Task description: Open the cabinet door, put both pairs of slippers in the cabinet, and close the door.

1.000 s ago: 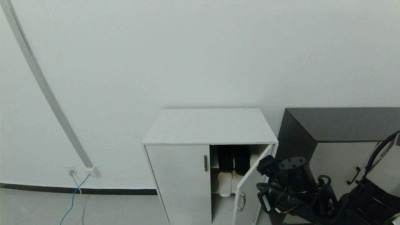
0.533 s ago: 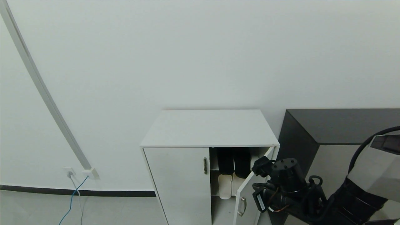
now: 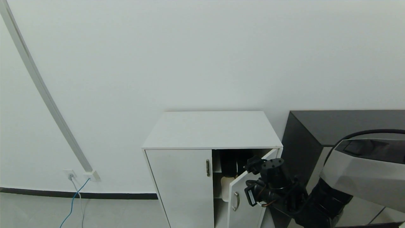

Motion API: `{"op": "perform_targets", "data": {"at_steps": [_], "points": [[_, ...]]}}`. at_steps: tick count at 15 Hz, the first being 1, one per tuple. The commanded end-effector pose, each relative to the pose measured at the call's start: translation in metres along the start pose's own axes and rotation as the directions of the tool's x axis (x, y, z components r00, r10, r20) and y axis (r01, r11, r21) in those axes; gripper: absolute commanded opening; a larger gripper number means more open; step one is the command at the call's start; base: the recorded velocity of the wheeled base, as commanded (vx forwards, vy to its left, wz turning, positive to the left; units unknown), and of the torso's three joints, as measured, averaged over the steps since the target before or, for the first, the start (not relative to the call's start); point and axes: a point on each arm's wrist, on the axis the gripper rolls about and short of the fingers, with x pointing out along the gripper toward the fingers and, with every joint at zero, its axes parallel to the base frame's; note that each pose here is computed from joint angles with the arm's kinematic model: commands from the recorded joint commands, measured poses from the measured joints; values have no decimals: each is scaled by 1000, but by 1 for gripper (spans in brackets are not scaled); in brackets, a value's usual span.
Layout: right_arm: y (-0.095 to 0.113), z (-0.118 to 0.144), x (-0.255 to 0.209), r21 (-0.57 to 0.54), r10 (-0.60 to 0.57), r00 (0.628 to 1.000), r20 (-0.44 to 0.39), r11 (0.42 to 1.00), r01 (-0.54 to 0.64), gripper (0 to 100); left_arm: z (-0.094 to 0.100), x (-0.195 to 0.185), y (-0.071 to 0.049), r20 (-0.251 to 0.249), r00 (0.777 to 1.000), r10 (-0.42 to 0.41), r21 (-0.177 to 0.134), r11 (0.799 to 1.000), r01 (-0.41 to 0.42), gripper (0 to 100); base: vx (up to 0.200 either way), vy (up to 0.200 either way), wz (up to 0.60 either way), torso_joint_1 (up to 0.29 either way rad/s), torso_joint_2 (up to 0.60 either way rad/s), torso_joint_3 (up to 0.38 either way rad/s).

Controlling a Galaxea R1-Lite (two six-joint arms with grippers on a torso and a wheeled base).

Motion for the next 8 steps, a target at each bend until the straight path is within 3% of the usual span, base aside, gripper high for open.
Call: {"op": "perform_targets", "data": {"at_steps": [1, 8], "points": [[2, -4, 15, 11, -2, 1000, -8, 1000, 2, 0, 0, 0, 0, -3, 1000, 1, -1, 1000, -1, 0, 0, 0, 0, 0, 0, 0], [-2, 6, 46, 35, -30, 999, 45, 999, 28, 0, 0, 0, 0, -1, 1000, 1, -1, 1000, -1, 0, 0, 0, 0, 0, 0, 0]]}}
